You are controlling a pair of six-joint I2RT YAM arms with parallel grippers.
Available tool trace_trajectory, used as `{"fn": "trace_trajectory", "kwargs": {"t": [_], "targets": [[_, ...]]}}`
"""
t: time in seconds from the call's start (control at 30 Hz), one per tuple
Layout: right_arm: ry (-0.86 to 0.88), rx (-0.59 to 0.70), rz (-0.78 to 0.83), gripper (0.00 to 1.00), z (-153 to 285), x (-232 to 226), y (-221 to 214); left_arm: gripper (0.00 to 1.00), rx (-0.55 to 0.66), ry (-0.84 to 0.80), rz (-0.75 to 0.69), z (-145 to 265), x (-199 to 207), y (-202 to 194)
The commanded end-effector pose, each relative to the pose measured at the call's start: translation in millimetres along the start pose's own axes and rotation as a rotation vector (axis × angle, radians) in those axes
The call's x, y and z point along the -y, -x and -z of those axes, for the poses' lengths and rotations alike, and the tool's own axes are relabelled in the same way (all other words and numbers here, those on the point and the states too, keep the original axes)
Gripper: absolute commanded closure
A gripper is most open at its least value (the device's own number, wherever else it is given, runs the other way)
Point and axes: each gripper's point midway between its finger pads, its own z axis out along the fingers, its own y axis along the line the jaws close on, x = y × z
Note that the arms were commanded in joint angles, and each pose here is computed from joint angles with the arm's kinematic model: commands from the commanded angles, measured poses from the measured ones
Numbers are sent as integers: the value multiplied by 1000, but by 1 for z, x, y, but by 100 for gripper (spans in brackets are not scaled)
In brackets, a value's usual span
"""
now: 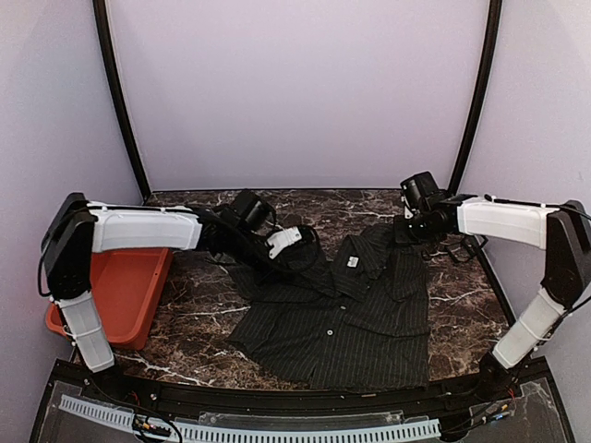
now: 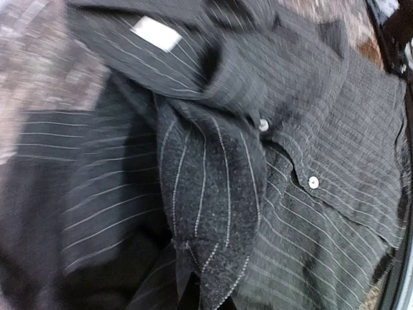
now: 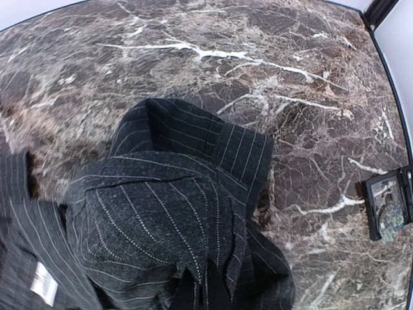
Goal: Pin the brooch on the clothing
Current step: Smooth out the clothing with brooches at the center of the board.
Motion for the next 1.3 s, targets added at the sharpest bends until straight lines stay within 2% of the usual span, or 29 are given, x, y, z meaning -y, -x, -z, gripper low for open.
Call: {"fn": "trace_trajectory", "kwargs": {"t": [0.0, 0.1, 0.17, 0.27, 0.43, 0.47, 0.57, 0.67, 0.73, 0.83, 0.9, 0.97, 1.03, 1.17, 1.2, 1.27], "targets": [[141, 152, 62, 100, 35, -12, 18, 99, 208, 224, -16, 127, -14, 50], [242, 241, 97, 100, 58, -24, 28, 99, 268, 331, -18, 178, -16, 56], [254, 260, 109, 100, 63, -25, 31, 99, 250, 389, 27, 190, -27, 47], [211, 184, 125, 100, 38, -27, 26, 99, 193, 449, 169, 190, -58, 21], [115, -7, 122, 100, -32, -35, 19, 99, 7, 560, 358, 155, -125, -30], [103, -28, 117, 100, -45, -39, 21, 99, 5, 587, 391, 158, -139, -30], [106, -42, 102, 100, -72, -54, 39, 99, -104, 593, 465, 122, -177, -53], [102, -53, 105, 100, -94, -65, 48, 99, -138, 612, 506, 108, -208, -53], [91, -70, 121, 100, -107, -68, 49, 99, -144, 592, 524, 89, -220, -59], [131, -96, 159, 100, -115, -77, 44, 99, -58, 500, 510, 82, -218, -41], [159, -68, 158, 100, -111, -80, 45, 99, -16, 509, 487, 86, -219, -36], [120, -98, 122, 100, -121, -67, 39, 99, -50, 558, 531, 88, -230, -54], [49, -180, 111, 100, -139, -54, 31, 99, -81, 571, 603, 86, -246, -65], [-42, -275, 145, 100, -153, -46, 19, 99, -226, 617, 664, 63, -258, -108], [-39, -277, 147, 98, -152, -45, 16, 99, -247, 617, 673, 58, -258, -116], [-13, -261, 142, 87, -143, -47, 13, 99, -265, 623, 689, 54, -256, -125]]}}
